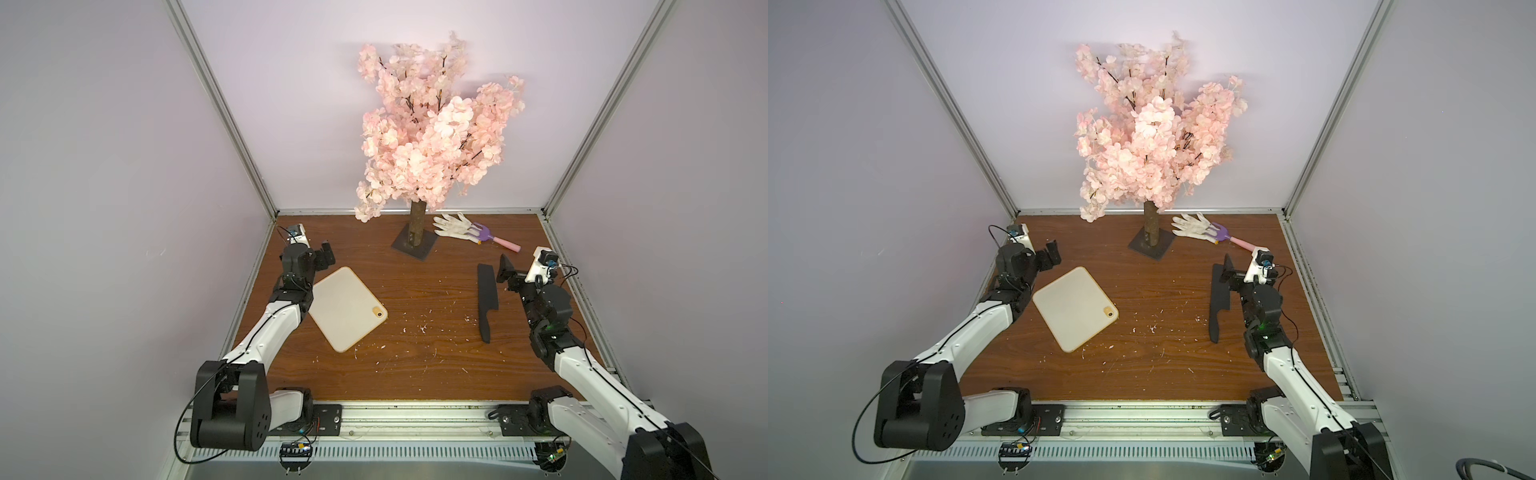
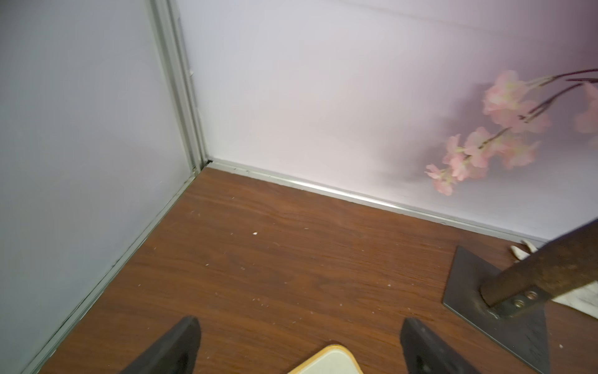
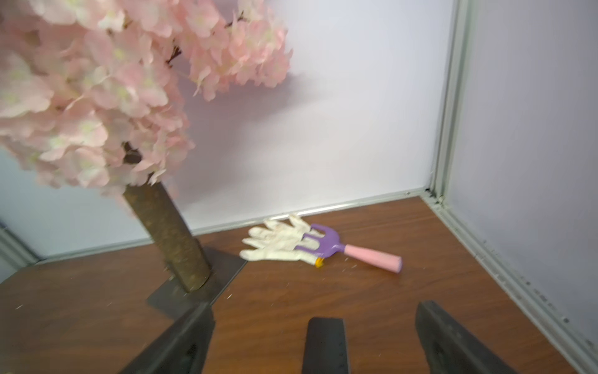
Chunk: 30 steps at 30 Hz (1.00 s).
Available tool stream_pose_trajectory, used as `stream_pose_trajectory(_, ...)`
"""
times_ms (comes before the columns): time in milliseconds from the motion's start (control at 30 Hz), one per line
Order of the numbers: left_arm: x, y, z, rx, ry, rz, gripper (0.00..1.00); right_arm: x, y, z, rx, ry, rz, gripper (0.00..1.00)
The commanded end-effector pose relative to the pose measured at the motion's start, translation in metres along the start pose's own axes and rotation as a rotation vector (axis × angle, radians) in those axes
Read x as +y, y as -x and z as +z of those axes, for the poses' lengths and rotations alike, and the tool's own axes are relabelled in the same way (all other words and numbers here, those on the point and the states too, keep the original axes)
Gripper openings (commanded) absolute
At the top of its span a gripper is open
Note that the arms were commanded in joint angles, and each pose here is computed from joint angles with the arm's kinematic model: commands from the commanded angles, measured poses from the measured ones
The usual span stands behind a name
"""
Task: Align the knife with the edge of the cutting board
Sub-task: Adjust the work surface at the center of the board.
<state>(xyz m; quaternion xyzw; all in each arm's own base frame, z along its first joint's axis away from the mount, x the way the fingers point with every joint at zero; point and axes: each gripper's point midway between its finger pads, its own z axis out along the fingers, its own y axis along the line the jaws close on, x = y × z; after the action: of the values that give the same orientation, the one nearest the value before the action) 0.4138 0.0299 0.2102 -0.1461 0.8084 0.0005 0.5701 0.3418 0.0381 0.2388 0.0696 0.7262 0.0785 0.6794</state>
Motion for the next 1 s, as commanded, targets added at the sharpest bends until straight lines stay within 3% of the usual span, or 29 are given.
stream_pose_trajectory(0,0.022,-0.037,0.005,0.177,0.041,-0.090,0.97,0.039,-0.019,-0.010,0.146,0.176,0.084,0.99)
stream_pose_trajectory(167,0.054,-0.054,0.017,0.263,0.051,-0.231,0.99,0.074,-0.043,-0.016,0.335,0.209,0.104,1.00)
stream_pose_trajectory(267,0.068,-0.069,0.026,0.307,0.079,-0.253,0.99,0.093,-0.070,-0.022,0.431,0.222,0.092,1.00)
stream_pose_trajectory(667,0.083,-0.117,0.057,0.485,0.129,-0.271,0.99,0.140,-0.142,-0.060,0.571,0.327,0.045,0.99)
stream_pose_trajectory(967,0.077,-0.157,0.065,0.636,0.102,-0.311,1.00,0.180,-0.165,-0.076,0.619,0.399,0.013,1.00)
